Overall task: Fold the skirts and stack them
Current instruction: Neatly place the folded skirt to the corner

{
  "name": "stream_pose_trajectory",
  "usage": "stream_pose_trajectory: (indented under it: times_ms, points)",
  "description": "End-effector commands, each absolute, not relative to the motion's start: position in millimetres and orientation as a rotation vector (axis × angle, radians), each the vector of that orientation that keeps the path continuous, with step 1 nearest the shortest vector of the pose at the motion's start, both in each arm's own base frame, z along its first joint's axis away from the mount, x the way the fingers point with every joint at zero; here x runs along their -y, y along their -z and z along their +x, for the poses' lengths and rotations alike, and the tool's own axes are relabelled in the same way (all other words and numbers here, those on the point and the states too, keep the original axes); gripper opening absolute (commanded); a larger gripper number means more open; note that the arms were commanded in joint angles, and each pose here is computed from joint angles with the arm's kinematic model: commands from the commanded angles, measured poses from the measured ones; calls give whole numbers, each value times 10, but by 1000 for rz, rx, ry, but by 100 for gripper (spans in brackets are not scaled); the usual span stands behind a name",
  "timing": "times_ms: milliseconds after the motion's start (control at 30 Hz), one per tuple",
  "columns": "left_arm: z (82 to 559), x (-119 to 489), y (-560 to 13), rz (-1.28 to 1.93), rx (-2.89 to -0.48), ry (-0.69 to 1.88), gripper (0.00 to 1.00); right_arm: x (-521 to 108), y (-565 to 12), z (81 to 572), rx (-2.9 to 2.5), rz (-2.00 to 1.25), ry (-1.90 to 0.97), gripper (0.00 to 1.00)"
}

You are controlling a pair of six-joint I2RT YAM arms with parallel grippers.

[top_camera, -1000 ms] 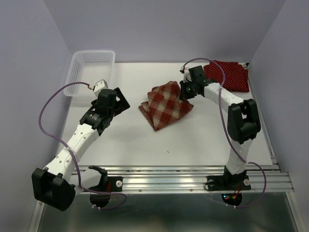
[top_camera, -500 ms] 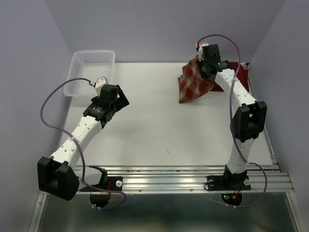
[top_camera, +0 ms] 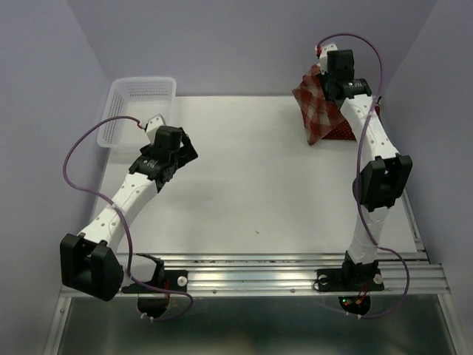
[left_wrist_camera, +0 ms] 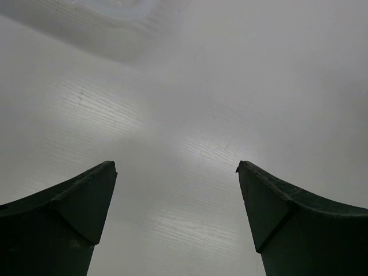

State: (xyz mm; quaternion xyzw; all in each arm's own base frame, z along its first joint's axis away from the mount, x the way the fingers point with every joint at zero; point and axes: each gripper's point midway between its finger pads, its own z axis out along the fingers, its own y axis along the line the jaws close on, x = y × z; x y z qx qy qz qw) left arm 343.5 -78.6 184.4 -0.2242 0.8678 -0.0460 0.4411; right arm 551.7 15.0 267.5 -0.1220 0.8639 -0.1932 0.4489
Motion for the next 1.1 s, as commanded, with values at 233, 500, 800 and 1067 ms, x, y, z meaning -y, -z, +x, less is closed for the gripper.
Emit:
stream_pose_trajectory:
  times_ms: [233, 500, 800, 1067]
  points:
    - [3516, 722, -2097, -562, -2085, 110, 99, -4, -3678, 5692, -1887, -186, 545, 1]
    - [3542, 713, -2080, -564, -2090, 105, 99, 250, -3575, 5749, -1909, -120, 556, 1]
    - [3614, 745, -1994, -561, -2119, 95, 99, 774, -3083, 5913, -1997, 5, 509, 1]
    - [3730, 785, -1903, -558, -2148, 83, 99, 1237, -2616, 6105, -2050, 74, 418, 1]
